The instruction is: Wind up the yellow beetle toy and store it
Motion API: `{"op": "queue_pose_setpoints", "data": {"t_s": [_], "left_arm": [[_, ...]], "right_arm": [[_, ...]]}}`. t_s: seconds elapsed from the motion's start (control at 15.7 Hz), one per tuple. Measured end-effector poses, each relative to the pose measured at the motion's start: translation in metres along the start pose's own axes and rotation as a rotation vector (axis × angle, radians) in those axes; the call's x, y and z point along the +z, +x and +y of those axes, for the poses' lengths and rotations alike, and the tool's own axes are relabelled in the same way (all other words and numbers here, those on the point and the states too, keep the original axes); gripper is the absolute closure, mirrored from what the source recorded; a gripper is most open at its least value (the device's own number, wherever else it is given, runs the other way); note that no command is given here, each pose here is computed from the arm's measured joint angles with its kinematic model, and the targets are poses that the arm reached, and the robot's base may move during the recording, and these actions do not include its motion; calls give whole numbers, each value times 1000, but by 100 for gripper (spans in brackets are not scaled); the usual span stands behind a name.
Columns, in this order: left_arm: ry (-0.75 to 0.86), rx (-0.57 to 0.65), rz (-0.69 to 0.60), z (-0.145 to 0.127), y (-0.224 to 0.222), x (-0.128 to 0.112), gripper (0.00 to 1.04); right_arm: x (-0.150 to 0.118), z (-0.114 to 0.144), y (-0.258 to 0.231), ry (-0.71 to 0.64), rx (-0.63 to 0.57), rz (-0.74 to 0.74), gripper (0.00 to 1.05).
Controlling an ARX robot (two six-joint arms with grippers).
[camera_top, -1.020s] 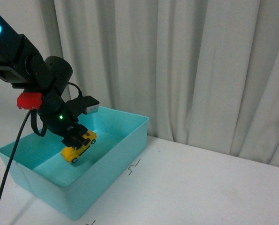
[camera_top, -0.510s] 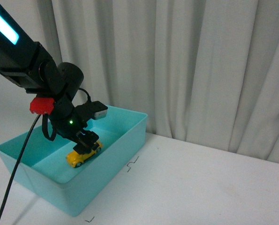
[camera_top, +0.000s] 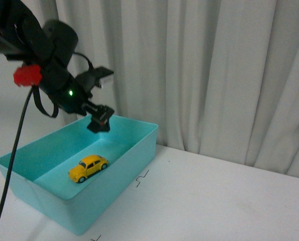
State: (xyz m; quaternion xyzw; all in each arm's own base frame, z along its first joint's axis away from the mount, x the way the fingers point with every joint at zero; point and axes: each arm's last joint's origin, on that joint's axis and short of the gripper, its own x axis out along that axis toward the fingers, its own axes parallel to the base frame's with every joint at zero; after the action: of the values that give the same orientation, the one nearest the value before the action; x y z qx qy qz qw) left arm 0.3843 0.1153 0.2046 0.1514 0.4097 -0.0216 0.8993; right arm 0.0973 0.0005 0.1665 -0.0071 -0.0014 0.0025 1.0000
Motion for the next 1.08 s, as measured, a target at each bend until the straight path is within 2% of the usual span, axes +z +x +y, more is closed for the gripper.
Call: {"op": "queue_pose_setpoints", "data": {"t_s": [0.13, 0.25, 0.32, 0.38, 0.51, 0.57, 0.7, 0.83, 0.96, 1.08], "left_arm": [[5, 34, -174, 4, -54, 17, 7], [22, 23, -277, -3, -96, 17, 7], [-2, 87, -511, -10, -117, 16, 15], [-77, 121, -671, -25, -137, 5, 26], [-192, 99, -889, -58, -160, -20, 47], [-233, 78, -906, -71, -157, -35, 58], [-296, 44, -814, -98, -137, -77, 85], [-307, 51, -833, -107, -141, -89, 102], [-304, 49, -865, -116, -147, -98, 103], [-305, 37, -843, -127, -145, -115, 103]], "right_arm": [[0, 0, 0, 0, 0, 0, 7], [0, 0, 0, 0, 0, 0, 7], [0, 0, 0, 0, 0, 0, 7], [0, 0, 0, 0, 0, 0, 7], [0, 0, 0, 0, 0, 0, 7], [0, 0, 0, 0, 0, 0, 7], [0, 0, 0, 0, 0, 0, 7], [0, 0, 0, 0, 0, 0, 7], [0, 0, 0, 0, 0, 0, 7], [0, 0, 0, 0, 2, 0, 7]]}}
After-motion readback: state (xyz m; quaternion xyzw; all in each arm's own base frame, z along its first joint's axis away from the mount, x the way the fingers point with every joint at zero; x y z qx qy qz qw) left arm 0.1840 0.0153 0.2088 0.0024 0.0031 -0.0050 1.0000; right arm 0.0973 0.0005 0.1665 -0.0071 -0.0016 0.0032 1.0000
